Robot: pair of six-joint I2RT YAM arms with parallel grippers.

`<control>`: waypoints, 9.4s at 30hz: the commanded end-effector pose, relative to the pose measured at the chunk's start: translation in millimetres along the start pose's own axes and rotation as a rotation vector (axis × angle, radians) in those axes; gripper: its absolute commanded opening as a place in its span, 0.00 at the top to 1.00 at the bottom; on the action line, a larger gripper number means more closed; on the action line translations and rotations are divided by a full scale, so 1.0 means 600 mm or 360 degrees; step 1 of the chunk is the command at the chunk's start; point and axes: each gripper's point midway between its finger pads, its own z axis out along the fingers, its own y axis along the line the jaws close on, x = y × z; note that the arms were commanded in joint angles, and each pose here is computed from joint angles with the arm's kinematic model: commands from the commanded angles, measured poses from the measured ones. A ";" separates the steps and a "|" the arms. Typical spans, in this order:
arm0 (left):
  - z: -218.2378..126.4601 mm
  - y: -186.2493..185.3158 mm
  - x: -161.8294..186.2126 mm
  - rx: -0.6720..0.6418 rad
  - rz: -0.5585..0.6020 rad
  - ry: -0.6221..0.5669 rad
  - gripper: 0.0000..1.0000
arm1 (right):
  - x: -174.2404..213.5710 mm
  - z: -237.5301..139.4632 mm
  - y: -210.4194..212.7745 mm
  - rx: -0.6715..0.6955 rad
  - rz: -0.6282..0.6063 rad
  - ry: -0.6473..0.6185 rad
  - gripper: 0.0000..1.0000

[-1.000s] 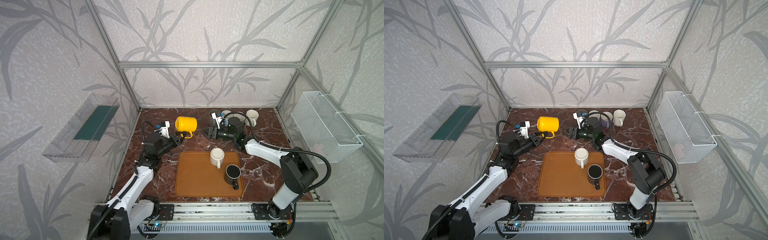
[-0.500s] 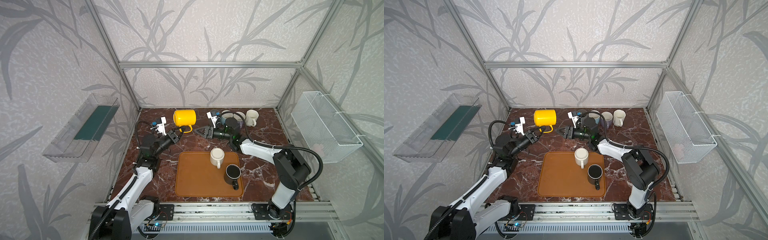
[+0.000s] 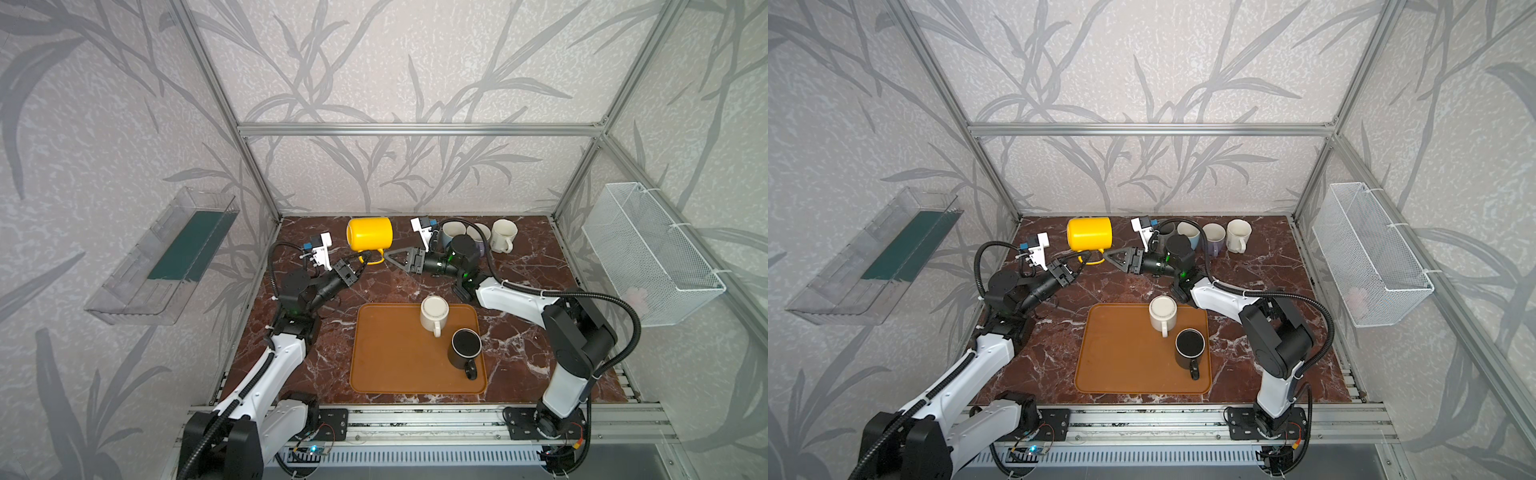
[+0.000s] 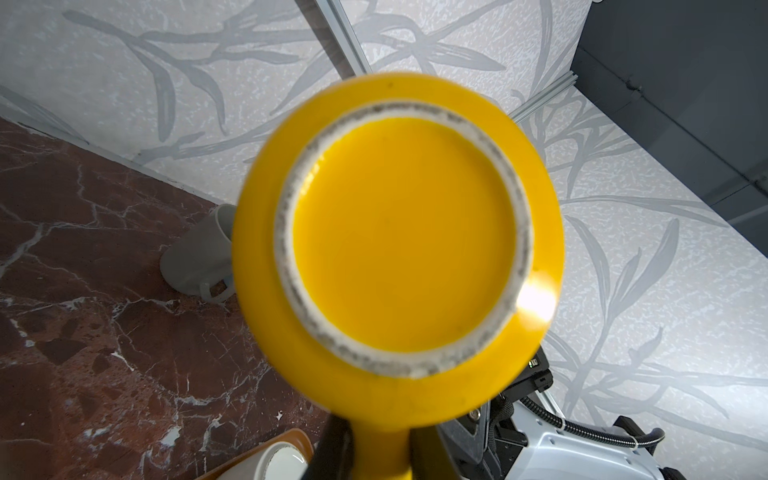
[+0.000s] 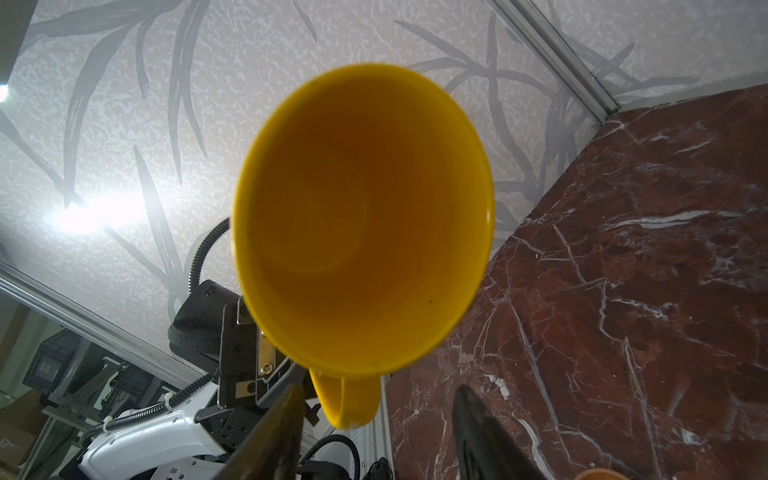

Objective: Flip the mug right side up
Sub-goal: 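Raise the yellow mug above the table while the right gripper approaches it, then grasp the yellow mug's rim with the right gripper beside the left gripper, then open the left gripper and release the yellow mug to the right gripper, then carry the yellow mug toward the grey mug while the left arm withdraws, then lower the yellow mug upright beside the grey mug with the right gripper, then open the right gripper and lift it away from the yellow mug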

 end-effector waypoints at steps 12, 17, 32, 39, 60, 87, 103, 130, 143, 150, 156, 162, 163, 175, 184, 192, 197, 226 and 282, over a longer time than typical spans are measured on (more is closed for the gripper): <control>-0.009 -0.073 -0.018 0.0288 0.0122 -0.0057 1.00 | -0.039 0.034 0.085 -0.0341 -0.0035 -0.0098 0.44; -0.011 -0.072 -0.016 0.0292 0.0124 -0.0059 1.00 | -0.040 0.039 0.090 -0.0362 -0.0023 -0.0118 0.52; -0.014 -0.073 -0.009 0.0281 0.0138 -0.0030 1.00 | -0.044 0.038 0.088 -0.0346 -0.0003 -0.0140 0.96; -0.016 -0.071 -0.005 0.0231 0.0158 0.0001 1.00 | -0.044 0.036 0.087 -0.0340 -0.0005 -0.0152 1.00; -0.027 -0.030 0.003 -0.0064 0.0178 0.0030 0.35 | -0.037 0.021 0.090 -0.0191 -0.0139 -0.0124 1.00; -0.026 0.084 0.056 -0.0902 0.0415 0.0324 0.35 | -0.050 -0.012 0.045 0.0427 -0.0392 -0.0049 1.00; -0.039 0.127 0.062 -0.1526 0.0814 0.0493 0.36 | -0.067 -0.029 -0.016 0.0842 -0.0486 0.0012 1.00; -0.061 0.106 0.062 -0.1635 0.1026 0.0542 0.37 | -0.093 -0.035 -0.180 0.1742 -0.0612 0.0129 1.00; -0.082 0.100 0.069 -0.1602 0.1044 0.0564 0.36 | -0.117 -0.029 -0.254 0.2058 -0.0630 0.0096 1.00; -0.087 0.101 0.084 -0.1553 0.0993 0.0581 0.36 | -0.116 -0.027 -0.304 0.2231 -0.0609 0.0119 1.00; -0.091 0.105 0.093 -0.1532 0.0955 0.0583 0.36 | -0.118 -0.029 -0.337 0.2350 -0.0576 0.0093 1.00; -0.095 0.106 0.102 -0.1510 0.0934 0.0604 0.36 | -0.118 -0.037 -0.366 0.2416 -0.0514 0.0059 1.00; -0.097 0.106 0.103 -0.1512 0.0932 0.0603 0.36 | -0.118 -0.038 -0.370 0.2422 -0.0507 0.0052 1.00; -0.115 0.108 0.108 -0.1519 0.0913 0.0598 0.36 | -0.106 -0.055 -0.434 0.2438 -0.0346 -0.0002 1.00; -0.115 0.109 0.110 -0.1516 0.0902 0.0603 0.37 | -0.106 -0.055 -0.459 0.2415 -0.0287 -0.0040 1.00; -0.114 0.109 0.112 -0.1511 0.0896 0.0609 0.37 | -0.098 -0.053 -0.478 0.2411 -0.0247 -0.0056 1.00; -0.112 0.108 0.115 -0.1502 0.0893 0.0621 0.37 | -0.098 -0.054 -0.485 0.2420 -0.0249 -0.0077 1.00; -0.109 0.106 0.124 -0.1482 0.0867 0.0656 0.37 | -0.104 -0.047 -0.493 0.2321 -0.0142 -0.0113 0.79; -0.065 0.081 0.140 -0.1291 0.0836 0.0659 0.37 | -0.159 -0.056 -0.288 0.1921 -0.0487 -0.0043 0.57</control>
